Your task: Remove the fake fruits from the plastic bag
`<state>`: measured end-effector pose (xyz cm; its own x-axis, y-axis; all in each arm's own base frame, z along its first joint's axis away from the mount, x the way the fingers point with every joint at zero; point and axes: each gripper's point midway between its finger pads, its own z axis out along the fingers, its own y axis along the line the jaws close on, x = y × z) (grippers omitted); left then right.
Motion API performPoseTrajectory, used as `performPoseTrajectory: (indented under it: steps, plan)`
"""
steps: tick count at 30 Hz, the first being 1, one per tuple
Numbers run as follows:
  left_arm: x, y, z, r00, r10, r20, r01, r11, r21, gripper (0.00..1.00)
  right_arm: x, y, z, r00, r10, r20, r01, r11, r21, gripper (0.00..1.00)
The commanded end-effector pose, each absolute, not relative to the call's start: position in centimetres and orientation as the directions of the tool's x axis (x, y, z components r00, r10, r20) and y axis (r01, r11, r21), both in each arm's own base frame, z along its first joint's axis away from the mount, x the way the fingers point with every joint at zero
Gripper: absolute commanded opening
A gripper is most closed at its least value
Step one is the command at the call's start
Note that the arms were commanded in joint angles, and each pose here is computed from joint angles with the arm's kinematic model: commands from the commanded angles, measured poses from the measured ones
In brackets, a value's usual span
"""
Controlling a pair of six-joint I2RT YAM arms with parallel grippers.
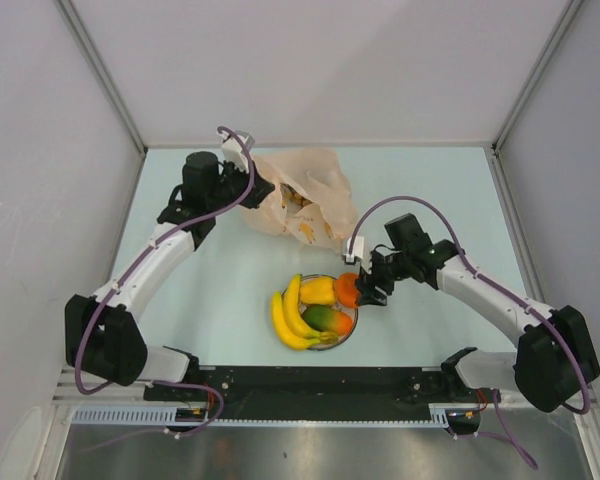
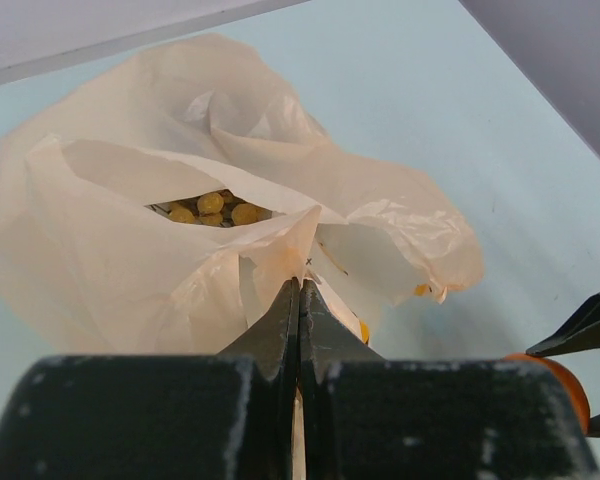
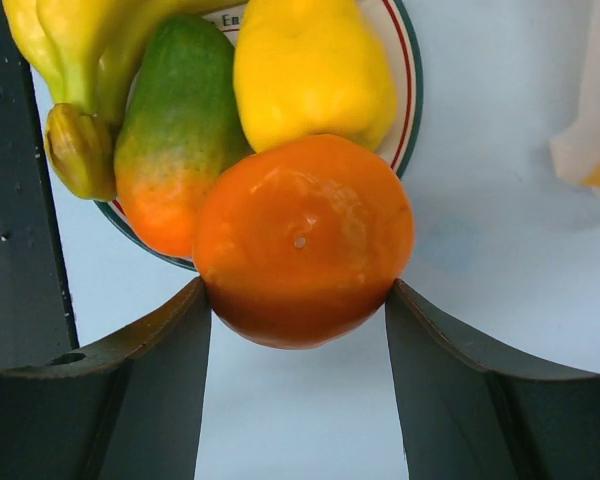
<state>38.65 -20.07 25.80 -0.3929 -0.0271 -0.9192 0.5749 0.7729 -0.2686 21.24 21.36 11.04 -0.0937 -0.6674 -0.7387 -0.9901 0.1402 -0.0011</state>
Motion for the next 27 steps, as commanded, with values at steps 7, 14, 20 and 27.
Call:
performPoseTrajectory:
  steps: [7,14,20,27]
  plan:
    - [37.3,-19.6,28.0,-0.330,-0.046,-0.943,0.596,0.764,-0.246,0.00,20.3,21.9,8.4,-0.002,-0.719,-0.696,-1.000,0.021,-0.019,0.28]
    - [37.1,-19.6,27.5,-0.335,-0.041,-0.941,0.598,0.763,-0.246,0.00,20.1,22.1,7.6,-0.019,-0.716,-0.698,-1.000,0.027,0.000,0.28]
    - [37.3,-19.8,27.5,-0.339,-0.044,-0.940,0.601,0.759,-0.252,0.00,19.9,22.5,7.1,-0.016,-0.714,-0.700,-1.000,0.013,0.011,0.31]
    - [37.5,-20.0,27.4,-0.346,-0.046,-0.937,0.606,0.752,-0.260,0.00,19.2,22.4,6.5,-0.024,-0.723,-0.691,-0.999,-0.003,0.037,0.34]
